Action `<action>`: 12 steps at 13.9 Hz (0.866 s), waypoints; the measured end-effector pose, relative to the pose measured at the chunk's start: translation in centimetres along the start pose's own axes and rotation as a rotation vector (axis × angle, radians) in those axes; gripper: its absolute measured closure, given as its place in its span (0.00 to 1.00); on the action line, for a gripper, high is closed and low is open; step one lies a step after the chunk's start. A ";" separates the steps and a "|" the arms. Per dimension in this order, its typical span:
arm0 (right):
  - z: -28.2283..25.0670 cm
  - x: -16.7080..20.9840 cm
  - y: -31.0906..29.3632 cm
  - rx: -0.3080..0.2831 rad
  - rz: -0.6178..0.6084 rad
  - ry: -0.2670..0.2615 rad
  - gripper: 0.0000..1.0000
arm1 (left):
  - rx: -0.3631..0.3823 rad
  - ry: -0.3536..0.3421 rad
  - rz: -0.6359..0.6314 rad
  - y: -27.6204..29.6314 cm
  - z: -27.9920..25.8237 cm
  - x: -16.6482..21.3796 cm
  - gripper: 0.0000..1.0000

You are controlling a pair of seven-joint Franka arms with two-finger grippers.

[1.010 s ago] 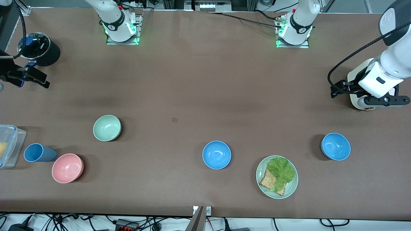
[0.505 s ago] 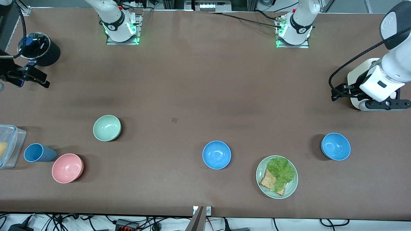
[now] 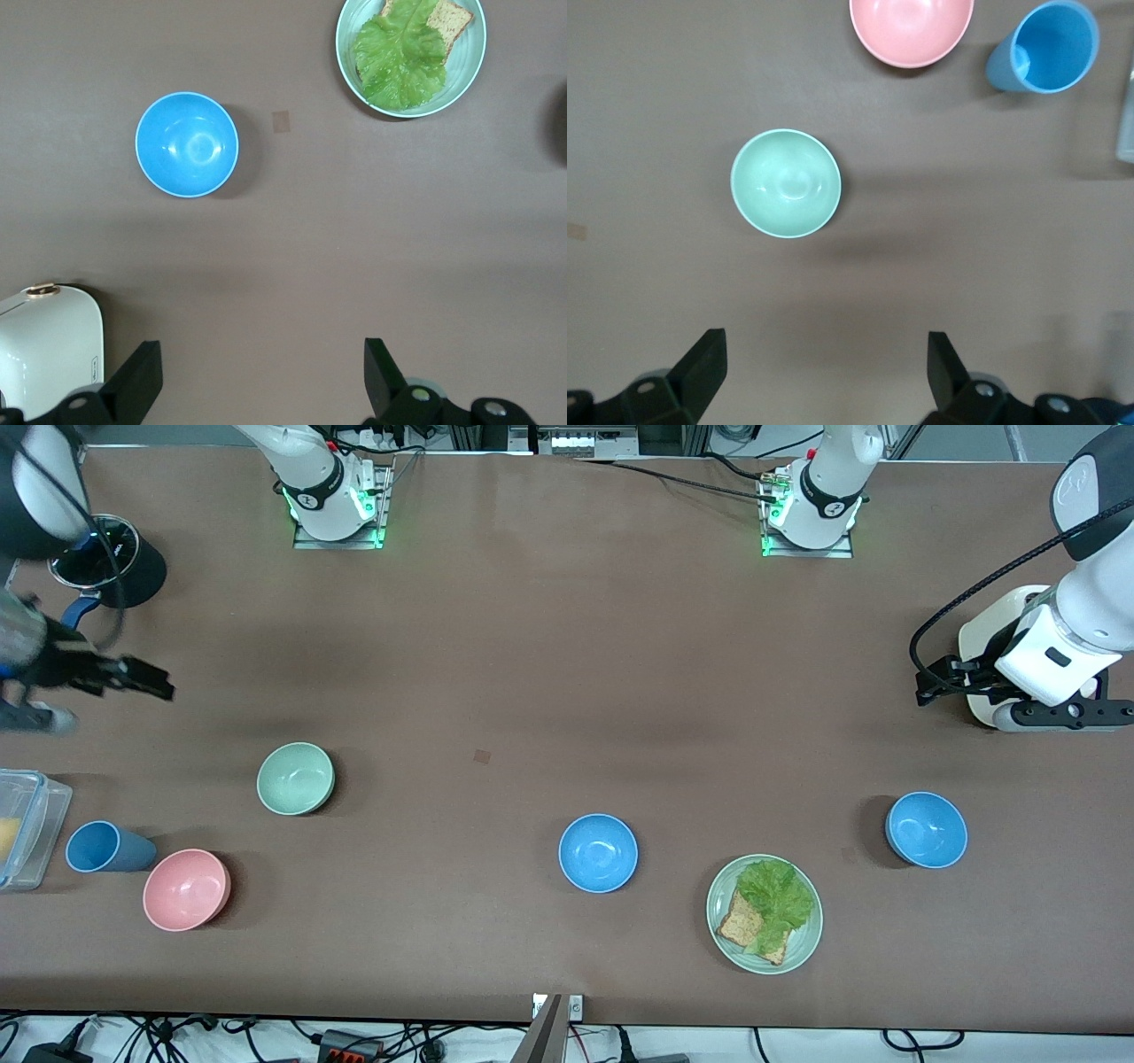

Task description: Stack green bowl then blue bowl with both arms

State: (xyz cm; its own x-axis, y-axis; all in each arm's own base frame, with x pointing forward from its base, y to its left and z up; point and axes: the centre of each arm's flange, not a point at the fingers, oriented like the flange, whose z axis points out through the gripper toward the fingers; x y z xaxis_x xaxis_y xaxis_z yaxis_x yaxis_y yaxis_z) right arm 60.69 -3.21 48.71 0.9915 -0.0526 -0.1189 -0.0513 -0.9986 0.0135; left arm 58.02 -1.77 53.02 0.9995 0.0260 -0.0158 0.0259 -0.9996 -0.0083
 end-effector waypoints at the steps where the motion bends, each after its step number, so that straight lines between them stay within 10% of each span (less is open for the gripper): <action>1: 2.4 1.0 -0.1 -0.002 -0.001 -0.030 0.00 | 0.000 0.004 0.004 0.2 -0.2 0.0 0.00; 6: 13.3 4.6 -0.7 -0.013 -0.009 -0.140 0.00 | 0.001 -0.015 0.022 1.2 -0.1 -0.1 0.00; 12: 23.1 7.5 -1.1 -0.022 -0.015 -0.129 0.00 | 0.006 -0.070 0.060 3.4 0.2 -0.8 0.00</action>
State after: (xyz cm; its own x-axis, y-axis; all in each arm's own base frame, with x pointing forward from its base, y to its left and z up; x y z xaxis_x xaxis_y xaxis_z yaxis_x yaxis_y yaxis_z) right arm 65.41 -2.68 24.84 0.9685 -0.0395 -0.2458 -0.0325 -0.9990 0.0322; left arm 57.26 -5.19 52.82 0.9957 -0.0336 -0.0867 -0.0347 -0.9993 -0.0113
